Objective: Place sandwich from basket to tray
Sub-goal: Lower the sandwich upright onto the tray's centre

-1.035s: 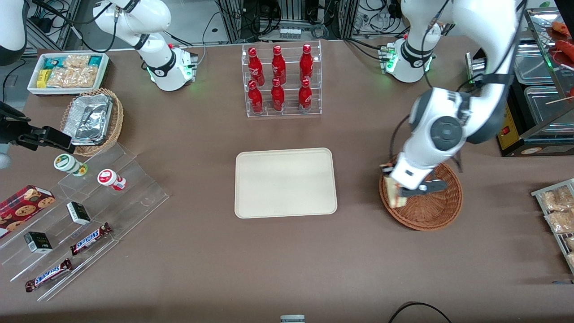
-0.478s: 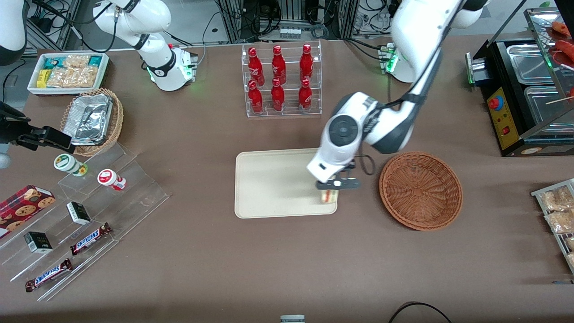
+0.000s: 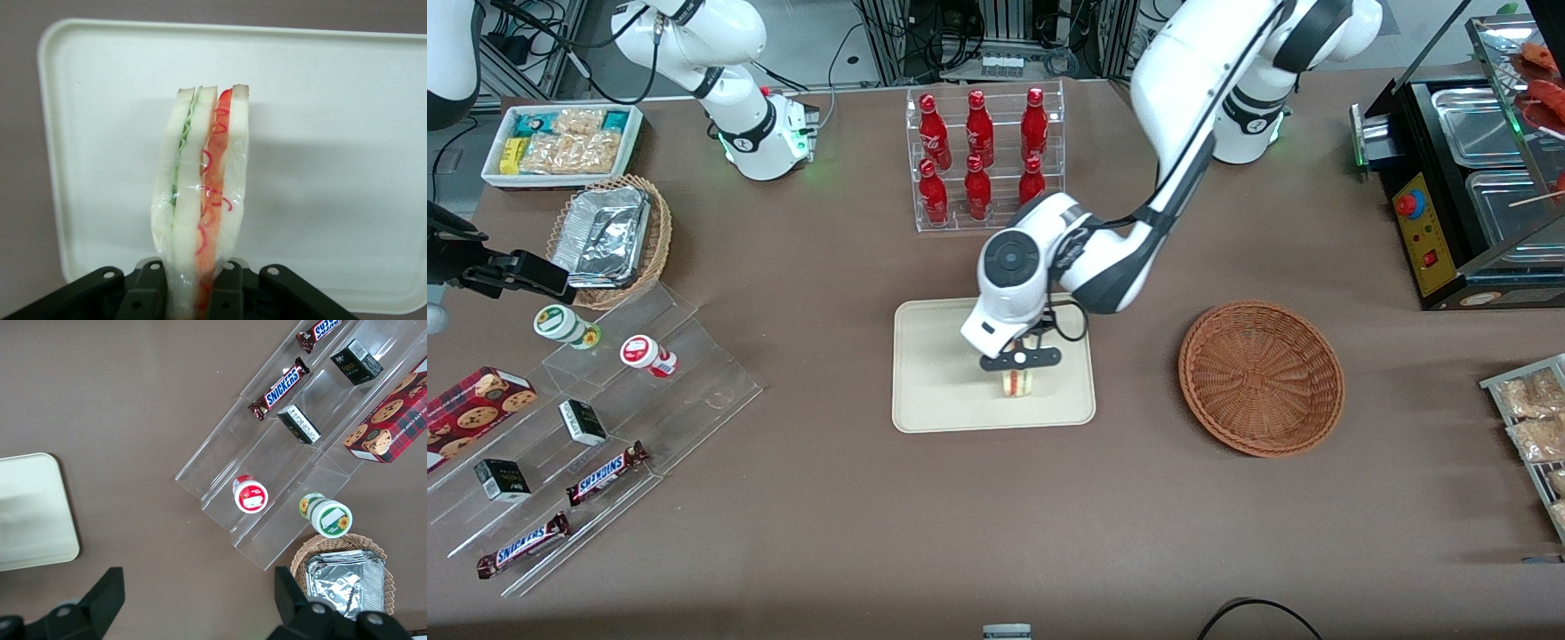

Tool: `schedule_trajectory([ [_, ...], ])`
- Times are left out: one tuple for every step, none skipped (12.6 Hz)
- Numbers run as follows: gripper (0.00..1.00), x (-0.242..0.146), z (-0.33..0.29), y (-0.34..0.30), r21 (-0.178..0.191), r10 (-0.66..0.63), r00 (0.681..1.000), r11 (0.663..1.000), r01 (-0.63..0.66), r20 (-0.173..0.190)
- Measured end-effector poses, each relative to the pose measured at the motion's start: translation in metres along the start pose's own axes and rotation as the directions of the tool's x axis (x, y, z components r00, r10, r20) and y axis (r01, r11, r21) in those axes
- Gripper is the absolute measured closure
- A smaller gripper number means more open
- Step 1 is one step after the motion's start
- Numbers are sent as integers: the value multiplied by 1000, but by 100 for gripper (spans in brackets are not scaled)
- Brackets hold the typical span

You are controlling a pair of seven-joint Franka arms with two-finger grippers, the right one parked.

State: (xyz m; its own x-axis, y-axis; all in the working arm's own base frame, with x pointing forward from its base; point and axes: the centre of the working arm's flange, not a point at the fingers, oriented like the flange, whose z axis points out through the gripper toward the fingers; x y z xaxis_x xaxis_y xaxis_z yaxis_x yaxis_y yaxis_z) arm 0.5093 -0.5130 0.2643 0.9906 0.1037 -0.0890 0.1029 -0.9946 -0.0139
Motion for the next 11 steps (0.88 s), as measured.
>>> schedule_trajectory([
  [81, -3, 7, 10, -2, -12, 1000, 1000, 12, 1],
  [81, -7, 13, 18, -2, -18, 1000, 1000, 18, 3],
  [81, -10, 18, 24, -2, -25, 1000, 1000, 25, 4],
  [81, -13, 20, 28, -2, -28, 1000, 1000, 28, 4],
  [81, -16, 21, 31, 0, -27, 1000, 1000, 27, 5],
  [81, -18, 23, 32, 2, -28, 1000, 1000, 28, 7],
  [81, -18, 24, 32, 3, -31, 999, 1000, 31, 8],
  [81, -18, 25, 32, 4, -39, 999, 999, 39, 8],
  [81, -17, 26, 32, 4, -51, 999, 999, 51, 8],
  [81, -16, 28, 33, 3, -65, 998, 998, 65, 8],
  [81, -15, 31, 34, 3, -78, 997, 997, 78, 9],
])
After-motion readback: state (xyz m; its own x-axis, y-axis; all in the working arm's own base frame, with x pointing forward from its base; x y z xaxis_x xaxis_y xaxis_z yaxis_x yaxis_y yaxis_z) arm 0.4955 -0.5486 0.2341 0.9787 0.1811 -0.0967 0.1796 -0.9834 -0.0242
